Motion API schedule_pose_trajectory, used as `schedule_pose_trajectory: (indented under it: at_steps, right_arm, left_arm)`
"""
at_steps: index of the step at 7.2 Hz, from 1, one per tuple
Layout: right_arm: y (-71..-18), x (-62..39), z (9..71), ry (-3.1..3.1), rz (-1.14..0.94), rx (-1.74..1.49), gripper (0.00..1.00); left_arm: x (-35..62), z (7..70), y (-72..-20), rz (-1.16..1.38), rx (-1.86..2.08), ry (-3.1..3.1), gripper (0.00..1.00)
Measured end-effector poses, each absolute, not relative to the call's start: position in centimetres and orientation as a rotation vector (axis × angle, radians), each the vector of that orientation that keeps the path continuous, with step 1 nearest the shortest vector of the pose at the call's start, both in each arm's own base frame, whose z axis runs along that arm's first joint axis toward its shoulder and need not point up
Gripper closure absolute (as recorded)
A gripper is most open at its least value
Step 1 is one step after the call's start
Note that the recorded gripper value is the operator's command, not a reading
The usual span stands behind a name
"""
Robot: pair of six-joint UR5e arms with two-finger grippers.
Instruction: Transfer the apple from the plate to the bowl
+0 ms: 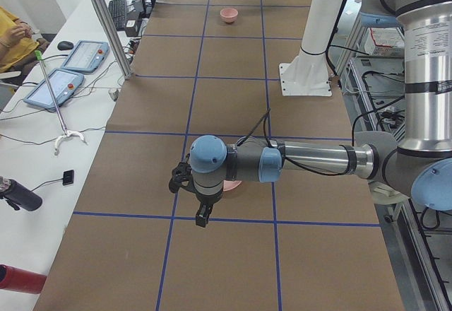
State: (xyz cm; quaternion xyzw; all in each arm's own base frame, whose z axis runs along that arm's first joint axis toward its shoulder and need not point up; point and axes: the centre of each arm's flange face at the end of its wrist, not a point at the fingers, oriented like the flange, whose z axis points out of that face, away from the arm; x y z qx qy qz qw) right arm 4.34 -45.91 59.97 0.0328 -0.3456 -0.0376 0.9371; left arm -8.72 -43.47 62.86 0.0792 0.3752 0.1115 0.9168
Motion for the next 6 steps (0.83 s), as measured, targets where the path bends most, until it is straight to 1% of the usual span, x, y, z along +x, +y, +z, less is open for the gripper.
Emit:
schedule_pose_trajectory:
  at_steps: [3, 6]
  right_arm:
    - [-46.4, 4.0, 58.7, -0.753, -0.09, 0.085, 0.0]
    - [-49.2, 2.7, 55.2, -0.82, -0.133, 0.138, 0.0]
  left_arm:
    - [-8.5, 61.6, -43.7, 0.241, 0.189, 0.793, 0.02]
    - [-8.4, 59.5, -44.7, 0.254, 0.226, 0.793, 0.02]
